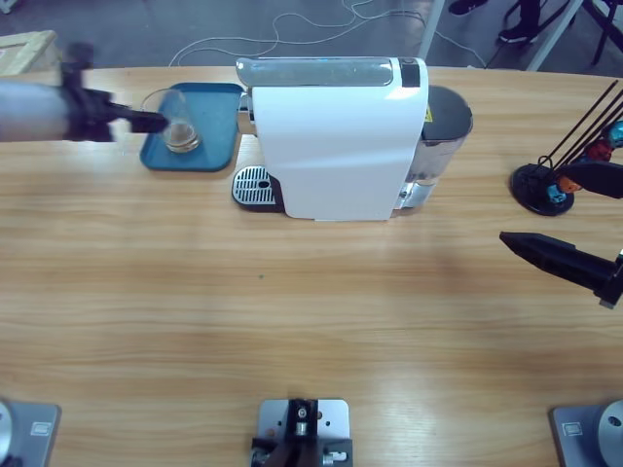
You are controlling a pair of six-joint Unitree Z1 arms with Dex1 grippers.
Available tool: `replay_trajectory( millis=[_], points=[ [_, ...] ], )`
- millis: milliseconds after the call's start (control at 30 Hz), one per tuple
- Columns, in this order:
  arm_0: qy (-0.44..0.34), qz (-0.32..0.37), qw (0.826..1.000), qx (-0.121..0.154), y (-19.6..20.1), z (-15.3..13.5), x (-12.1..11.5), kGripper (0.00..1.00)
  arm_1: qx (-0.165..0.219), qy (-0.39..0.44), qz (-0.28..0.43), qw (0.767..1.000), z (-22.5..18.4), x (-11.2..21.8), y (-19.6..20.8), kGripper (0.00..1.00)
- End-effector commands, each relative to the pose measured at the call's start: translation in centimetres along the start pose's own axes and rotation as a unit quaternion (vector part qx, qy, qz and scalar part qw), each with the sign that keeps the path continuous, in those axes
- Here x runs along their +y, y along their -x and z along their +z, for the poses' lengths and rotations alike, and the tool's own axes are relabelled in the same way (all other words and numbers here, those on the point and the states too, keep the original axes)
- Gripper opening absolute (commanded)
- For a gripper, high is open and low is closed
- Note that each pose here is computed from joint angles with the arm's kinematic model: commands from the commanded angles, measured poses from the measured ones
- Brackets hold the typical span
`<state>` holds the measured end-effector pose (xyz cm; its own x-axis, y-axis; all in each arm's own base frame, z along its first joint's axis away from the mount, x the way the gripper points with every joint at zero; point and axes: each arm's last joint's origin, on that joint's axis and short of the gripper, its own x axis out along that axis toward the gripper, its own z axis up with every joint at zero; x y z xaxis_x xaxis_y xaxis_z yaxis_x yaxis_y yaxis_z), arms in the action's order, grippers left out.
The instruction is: Pour coffee
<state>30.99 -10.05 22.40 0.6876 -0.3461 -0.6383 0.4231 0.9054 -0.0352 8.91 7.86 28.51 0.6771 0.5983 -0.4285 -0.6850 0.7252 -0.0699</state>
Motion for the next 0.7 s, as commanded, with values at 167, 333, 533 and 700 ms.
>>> replay_trajectory(
  millis=[167, 333, 533, 700],
  points=[
    [-0.069, -0.21, 0.975, 0.017, 16.1, -6.3, -8.8, 0.99, 0.072, 0.002, 0.028, 0.997, -1.1, 0.3, -3.0, 1.0],
    [-0.107, -0.254, 0.961, 0.027, 15.1, -7.8, -10.5, 0.971, 0.094, 0.008, 0.03, 0.995, -0.8, 0.5, -4.4, 1.0],
    [-0.125, -0.218, 0.968, 0.017, 15.2, -8.1, -10.0, 0.959, 0.092, 0.005, 0.056, 0.994, -0.9, 0.8, -4.4, 1.0],
    [-0.148, -0.199, 0.969, -0.014, 16.3, -8.1, -9.6, 0.936, 0.09, 0.002, 0.054, 0.994, -1.6, 0.8, -3.5, 1.0]
  ],
)
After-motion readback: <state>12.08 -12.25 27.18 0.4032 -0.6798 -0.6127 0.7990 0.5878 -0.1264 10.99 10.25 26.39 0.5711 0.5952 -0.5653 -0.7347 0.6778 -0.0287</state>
